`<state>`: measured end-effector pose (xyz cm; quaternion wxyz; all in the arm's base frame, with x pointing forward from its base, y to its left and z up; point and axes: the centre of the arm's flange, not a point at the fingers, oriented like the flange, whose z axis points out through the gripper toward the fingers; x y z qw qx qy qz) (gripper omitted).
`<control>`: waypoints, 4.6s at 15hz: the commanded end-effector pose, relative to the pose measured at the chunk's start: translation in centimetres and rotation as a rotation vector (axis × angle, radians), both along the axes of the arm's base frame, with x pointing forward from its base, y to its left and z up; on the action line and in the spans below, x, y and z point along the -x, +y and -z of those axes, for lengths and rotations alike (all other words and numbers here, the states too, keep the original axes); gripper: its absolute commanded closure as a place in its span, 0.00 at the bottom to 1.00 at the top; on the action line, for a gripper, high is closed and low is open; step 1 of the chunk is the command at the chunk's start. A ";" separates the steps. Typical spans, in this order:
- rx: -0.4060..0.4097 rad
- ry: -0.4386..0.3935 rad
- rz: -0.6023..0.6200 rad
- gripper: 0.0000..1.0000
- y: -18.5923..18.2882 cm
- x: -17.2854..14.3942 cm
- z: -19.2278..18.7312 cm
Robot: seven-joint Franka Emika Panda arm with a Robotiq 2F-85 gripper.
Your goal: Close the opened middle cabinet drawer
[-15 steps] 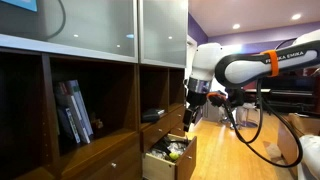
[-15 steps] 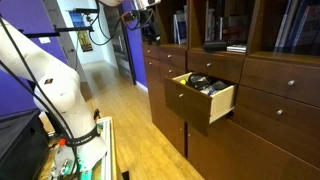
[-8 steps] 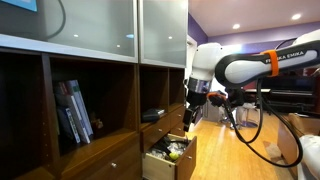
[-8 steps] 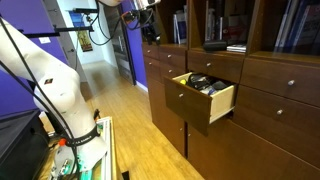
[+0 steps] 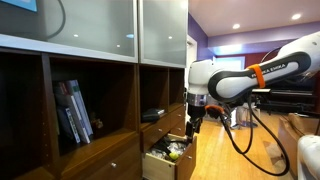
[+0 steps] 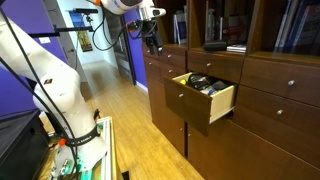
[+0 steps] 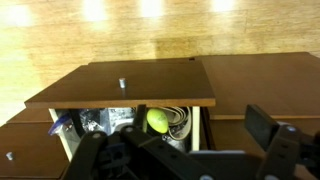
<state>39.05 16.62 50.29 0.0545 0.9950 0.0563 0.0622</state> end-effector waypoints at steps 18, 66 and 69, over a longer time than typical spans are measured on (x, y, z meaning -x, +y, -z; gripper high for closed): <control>-0.009 0.083 0.187 0.00 -12.0 -4.8 17.9; -0.318 -0.430 -0.132 0.00 -11.5 -18.7 20.4; -0.348 -0.478 -0.135 0.00 -11.3 -19.8 20.7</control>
